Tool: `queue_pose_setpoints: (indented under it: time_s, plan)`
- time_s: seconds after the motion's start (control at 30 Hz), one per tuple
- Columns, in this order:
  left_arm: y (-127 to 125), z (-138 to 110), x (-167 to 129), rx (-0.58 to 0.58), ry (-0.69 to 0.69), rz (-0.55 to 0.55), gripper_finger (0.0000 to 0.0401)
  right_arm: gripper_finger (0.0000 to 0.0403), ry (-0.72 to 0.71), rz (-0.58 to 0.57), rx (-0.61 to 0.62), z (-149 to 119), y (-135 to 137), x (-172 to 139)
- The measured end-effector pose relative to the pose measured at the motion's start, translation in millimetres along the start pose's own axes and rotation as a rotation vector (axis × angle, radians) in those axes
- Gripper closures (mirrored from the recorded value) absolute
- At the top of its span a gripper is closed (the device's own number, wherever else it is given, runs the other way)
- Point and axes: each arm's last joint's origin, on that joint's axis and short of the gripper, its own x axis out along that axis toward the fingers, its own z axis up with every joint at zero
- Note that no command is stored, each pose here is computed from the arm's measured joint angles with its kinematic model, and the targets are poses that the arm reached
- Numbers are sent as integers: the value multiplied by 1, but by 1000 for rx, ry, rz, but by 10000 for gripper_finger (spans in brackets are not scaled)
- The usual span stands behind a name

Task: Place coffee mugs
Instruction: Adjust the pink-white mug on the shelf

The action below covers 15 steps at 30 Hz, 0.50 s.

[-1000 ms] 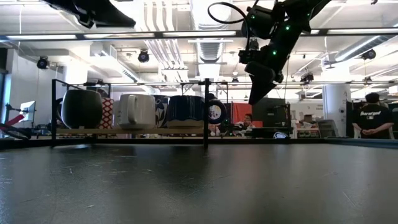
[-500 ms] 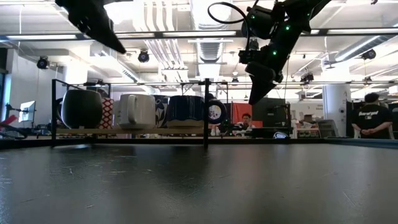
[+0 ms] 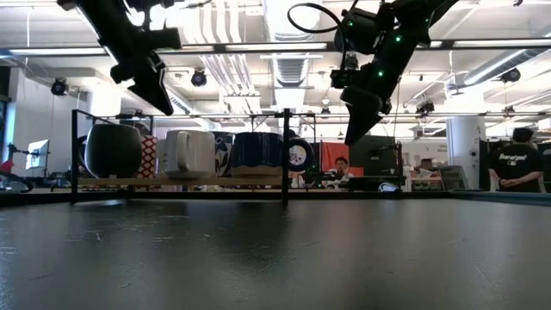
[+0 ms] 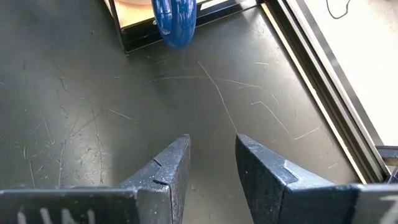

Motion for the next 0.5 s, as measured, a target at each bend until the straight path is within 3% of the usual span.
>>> queue_pose_setpoints:
  time_s: [0.5]
  plan:
    - [14,5,36,41,65,-12,338,284,4,0,-8,-2,0,1]
